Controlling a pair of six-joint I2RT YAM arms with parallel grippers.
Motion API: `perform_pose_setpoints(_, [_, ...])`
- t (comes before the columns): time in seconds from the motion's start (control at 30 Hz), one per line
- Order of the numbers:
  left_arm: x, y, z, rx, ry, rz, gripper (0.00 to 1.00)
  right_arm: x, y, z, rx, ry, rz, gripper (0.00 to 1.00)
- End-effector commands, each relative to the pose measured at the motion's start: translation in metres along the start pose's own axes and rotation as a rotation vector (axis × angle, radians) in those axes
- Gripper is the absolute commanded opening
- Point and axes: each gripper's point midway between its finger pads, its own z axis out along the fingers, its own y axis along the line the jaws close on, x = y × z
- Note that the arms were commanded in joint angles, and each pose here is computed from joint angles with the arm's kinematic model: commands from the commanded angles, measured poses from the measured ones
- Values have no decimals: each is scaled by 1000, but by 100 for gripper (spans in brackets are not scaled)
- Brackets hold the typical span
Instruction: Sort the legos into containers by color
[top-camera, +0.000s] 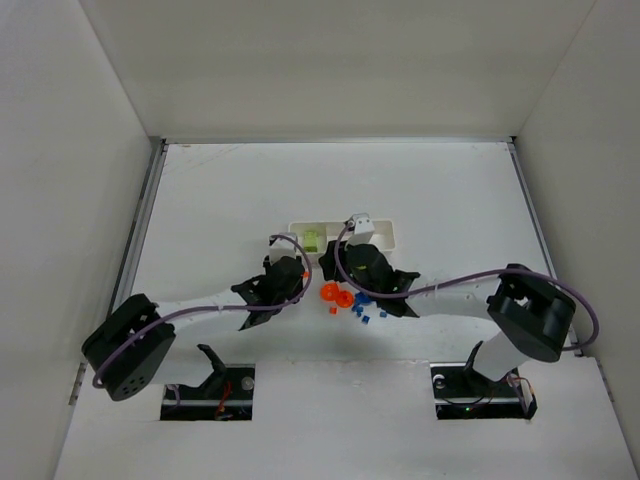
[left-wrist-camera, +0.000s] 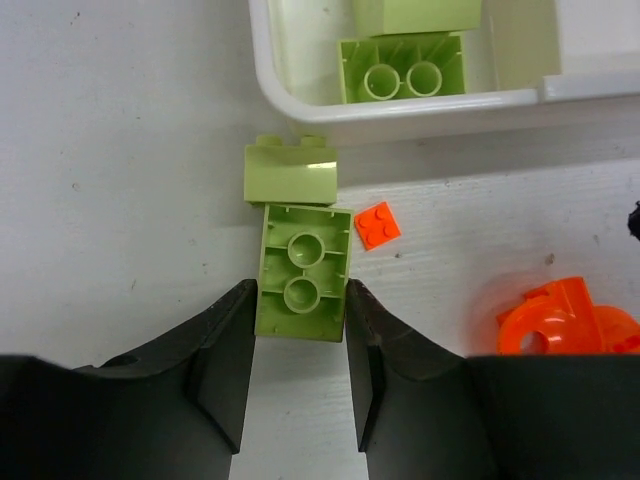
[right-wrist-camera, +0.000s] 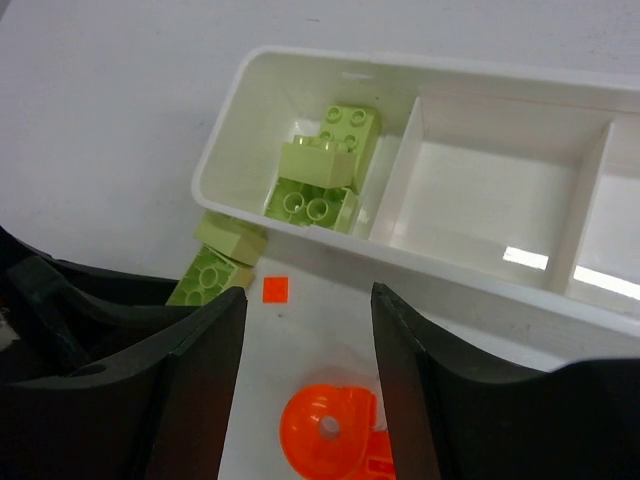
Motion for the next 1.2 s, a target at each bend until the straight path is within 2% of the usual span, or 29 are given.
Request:
perform_pose_setpoints(0.0, [-22,-14,-20,63,-71,-31,16,-26,7,-16,-21,-97,48,59])
perform_pose_setpoints(0.13, [-31,-20,-47,112,-105,-52,15,-26,-7,-31,3,-116,54,59])
perform_pose_setpoints(0.3, [-71,-31,-64,169,-172,-130,16,-22,-13,-37,7,-117,71,59])
perform_pose_setpoints(0.47, [-111,-45,-41,152,-177,-139,17,-13,-9,-39,-1,-109,77,59])
perform_pose_setpoints(0.57, [-125,-42,-10,87,-152,-147,19,-1,2,-43,-16,-94,60,59])
perform_pose_setpoints(0.63, [-125,-37,3,54,-135,-149,21,4,8,-43,-18,-90,48,59])
perform_pose_setpoints(0.77, [-125,-30,15,31,-126,-153,40,6,16,-43,-30,-85,42,59])
perform_pose_setpoints(0.83, [-126,-28,9,41,-147,-161,48,8,16,-43,-23,-84,30,59])
perform_pose_setpoints(0.93, [-125,-25,-5,63,-170,-168,53,10,14,-46,-17,-88,28,59])
perform_pose_setpoints(1.0, [-116,-17,-14,64,-169,-170,52,9,11,-49,-17,-92,35,59])
perform_pose_setpoints(1.07, [-98,-10,-25,67,-159,-167,46,8,8,-53,-15,-100,41,59])
perform_pose_setpoints(1.1, [-76,-1,-31,54,-137,-160,45,8,6,-56,-16,-102,42,59])
perform_pose_setpoints(1.17, [-60,6,-33,35,-121,-159,44,8,1,-59,-11,-104,45,59])
